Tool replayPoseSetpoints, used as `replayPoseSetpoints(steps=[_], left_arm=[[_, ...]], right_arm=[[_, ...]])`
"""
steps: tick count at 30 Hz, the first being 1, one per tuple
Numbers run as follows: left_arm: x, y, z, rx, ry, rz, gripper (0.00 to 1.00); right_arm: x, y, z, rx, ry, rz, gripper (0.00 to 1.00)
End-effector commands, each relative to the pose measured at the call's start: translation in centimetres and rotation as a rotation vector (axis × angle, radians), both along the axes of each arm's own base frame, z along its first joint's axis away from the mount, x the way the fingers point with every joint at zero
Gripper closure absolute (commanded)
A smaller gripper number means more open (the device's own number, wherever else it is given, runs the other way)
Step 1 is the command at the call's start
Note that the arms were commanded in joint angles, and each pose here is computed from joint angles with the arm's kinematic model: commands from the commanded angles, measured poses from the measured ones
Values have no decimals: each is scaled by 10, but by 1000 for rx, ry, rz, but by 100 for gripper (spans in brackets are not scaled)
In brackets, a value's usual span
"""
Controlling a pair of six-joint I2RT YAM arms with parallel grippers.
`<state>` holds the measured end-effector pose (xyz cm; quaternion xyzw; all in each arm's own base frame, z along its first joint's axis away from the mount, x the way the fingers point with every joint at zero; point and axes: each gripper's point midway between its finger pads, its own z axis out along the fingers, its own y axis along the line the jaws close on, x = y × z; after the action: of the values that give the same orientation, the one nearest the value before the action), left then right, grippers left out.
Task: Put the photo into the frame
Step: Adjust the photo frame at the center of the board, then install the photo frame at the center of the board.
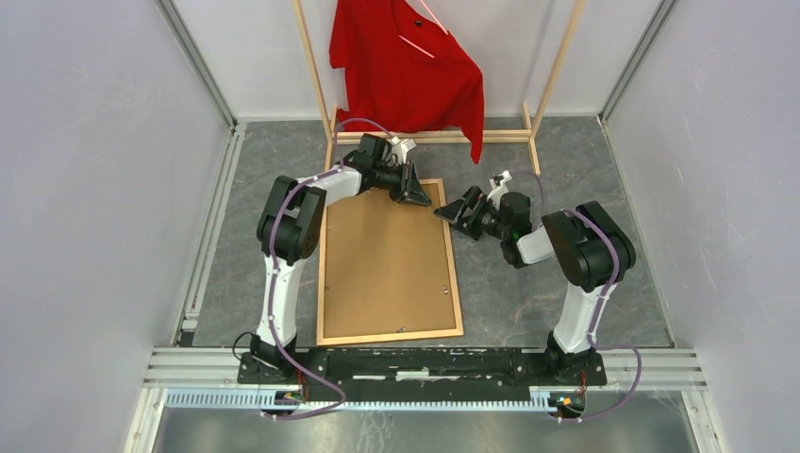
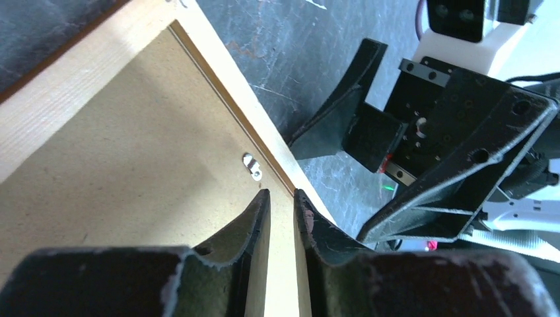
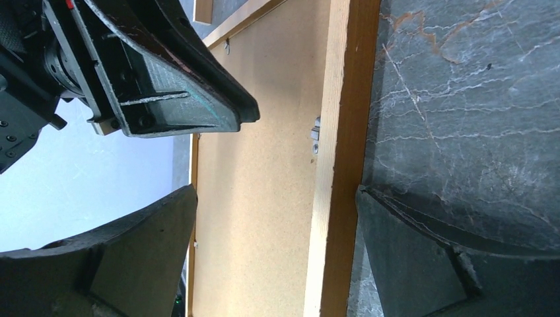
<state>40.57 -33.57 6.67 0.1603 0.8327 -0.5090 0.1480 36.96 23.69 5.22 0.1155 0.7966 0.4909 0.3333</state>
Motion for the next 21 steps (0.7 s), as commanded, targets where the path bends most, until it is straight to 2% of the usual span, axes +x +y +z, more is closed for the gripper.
replayPoseSetpoints(steps=[1, 6, 21], left_arm=[[7, -6, 20, 13, -72, 37, 72], [3, -13, 13, 26, -65, 30, 68], [1, -15, -1, 67, -78, 34, 69]], right_arm=[[-4, 2, 0, 20, 5, -8, 2], [-5, 2, 1, 30, 6, -13, 2], [-3, 2, 7, 52, -9, -18, 2]])
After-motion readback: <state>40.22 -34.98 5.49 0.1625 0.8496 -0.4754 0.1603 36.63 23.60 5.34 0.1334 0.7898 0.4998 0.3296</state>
